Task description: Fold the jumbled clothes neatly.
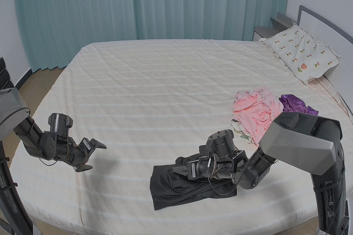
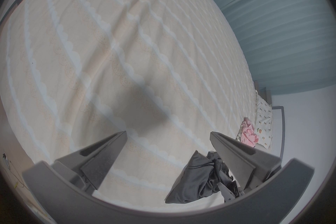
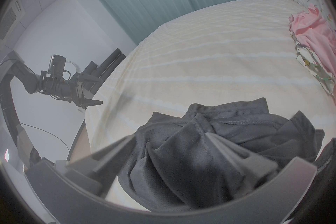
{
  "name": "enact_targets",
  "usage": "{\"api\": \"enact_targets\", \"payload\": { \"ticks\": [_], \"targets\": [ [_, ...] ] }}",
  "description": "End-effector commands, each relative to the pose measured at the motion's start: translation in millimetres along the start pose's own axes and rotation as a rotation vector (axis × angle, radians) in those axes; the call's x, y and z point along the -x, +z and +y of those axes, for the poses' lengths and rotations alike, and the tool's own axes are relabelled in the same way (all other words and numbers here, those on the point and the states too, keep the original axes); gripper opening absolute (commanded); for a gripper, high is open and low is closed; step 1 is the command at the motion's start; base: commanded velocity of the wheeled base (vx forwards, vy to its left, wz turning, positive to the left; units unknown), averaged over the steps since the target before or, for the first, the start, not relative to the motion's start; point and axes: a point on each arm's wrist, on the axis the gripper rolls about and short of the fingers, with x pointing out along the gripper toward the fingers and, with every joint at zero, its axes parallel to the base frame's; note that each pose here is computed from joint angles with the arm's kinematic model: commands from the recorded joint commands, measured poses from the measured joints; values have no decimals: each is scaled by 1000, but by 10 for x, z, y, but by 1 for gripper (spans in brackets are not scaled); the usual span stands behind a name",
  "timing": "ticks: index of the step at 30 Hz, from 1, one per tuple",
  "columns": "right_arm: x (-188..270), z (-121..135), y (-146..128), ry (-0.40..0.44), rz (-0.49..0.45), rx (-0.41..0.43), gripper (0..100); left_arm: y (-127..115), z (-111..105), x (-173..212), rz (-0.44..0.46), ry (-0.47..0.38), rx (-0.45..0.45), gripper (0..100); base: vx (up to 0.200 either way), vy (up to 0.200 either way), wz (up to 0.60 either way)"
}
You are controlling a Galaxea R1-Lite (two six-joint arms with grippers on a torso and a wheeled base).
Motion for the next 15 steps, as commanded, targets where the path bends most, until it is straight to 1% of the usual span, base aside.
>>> {"api": "enact_targets", "payload": {
  "ticks": [1, 5, 10, 12, 15],
  "targets": [
    [-7, -12, -28, -1, 11, -3, 0, 0, 3, -4, 1, 1, 1, 100, 0, 0, 0],
    [30, -42, 34, 0, -17, -16, 0, 0, 3, -4, 1, 1, 1, 100, 0, 0, 0],
    [222, -202, 150, -25, -69, -44, 0, 2, 3, -8, 1, 1, 1, 100, 0, 0, 0],
    [307, -287, 185, -40, -94, -70, 0, 2, 3, -8, 1, 1, 1, 100, 0, 0, 0],
    [444, -401, 253, -29, -131, -116, 0, 2, 3, -8, 1, 1, 1, 100, 0, 0, 0]
  ]
}}
